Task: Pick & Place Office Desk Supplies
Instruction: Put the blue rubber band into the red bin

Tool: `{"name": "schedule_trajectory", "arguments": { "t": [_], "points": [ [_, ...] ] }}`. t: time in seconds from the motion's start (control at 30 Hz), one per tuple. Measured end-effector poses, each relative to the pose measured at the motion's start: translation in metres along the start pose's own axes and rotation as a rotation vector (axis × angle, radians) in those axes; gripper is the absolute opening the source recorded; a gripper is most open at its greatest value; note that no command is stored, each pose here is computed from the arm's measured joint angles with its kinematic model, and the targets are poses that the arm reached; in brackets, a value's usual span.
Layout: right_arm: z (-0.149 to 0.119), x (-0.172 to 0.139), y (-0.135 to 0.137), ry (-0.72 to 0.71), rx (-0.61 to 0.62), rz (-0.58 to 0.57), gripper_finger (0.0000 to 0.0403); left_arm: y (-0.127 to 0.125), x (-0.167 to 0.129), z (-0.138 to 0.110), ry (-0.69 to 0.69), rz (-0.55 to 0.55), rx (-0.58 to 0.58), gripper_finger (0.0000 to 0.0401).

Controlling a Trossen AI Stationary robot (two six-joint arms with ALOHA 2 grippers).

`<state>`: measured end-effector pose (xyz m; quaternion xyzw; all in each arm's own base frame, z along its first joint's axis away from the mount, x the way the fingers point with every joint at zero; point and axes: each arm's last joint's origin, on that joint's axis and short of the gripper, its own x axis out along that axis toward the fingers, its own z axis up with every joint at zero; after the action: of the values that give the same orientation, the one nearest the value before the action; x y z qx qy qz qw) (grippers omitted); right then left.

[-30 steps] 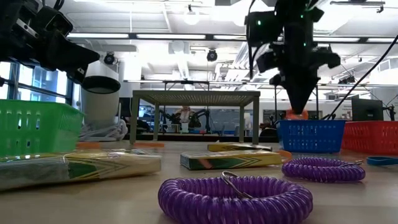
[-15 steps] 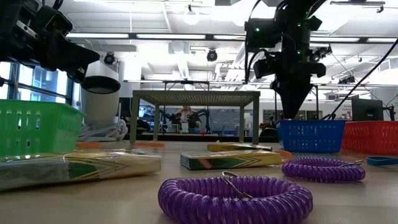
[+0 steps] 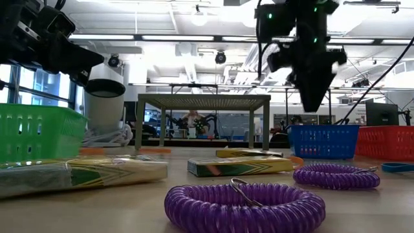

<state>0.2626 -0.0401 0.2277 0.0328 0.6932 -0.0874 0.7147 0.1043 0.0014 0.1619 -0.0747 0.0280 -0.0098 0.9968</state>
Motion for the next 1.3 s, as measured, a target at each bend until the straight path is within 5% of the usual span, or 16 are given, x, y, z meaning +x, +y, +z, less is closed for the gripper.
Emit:
{"name": "schedule_trajectory", "arguments": {
  "t": [0.33,0.63,0.83,1.03,1.3],
  "points": [
    [-0.016,-0.015,0.049,0.201,0.168,0.308,0.0161,0.0,0.0,0.0,0.0,0.0,0.0,0.0],
    [-0.042,-0.026,0.107,0.233,0.093,0.251,0.0161,0.0,0.0,0.0,-0.001,0.0,-0.008,0.0],
    [-0.075,-0.044,0.137,0.1,0.035,0.115,0.0161,0.0,0.0,0.002,-0.02,-0.003,-0.009,0.0],
    [-0.111,-0.055,0.138,-0.112,0.081,0.035,0.0161,0.0,0.0,0.003,-0.033,-0.005,-0.009,0.0],
    [-0.129,-0.031,0.134,-0.332,0.156,0.242,0.0161,-0.001,0.0,0.004,-0.039,-0.007,-0.032,0.0]
  ]
}}
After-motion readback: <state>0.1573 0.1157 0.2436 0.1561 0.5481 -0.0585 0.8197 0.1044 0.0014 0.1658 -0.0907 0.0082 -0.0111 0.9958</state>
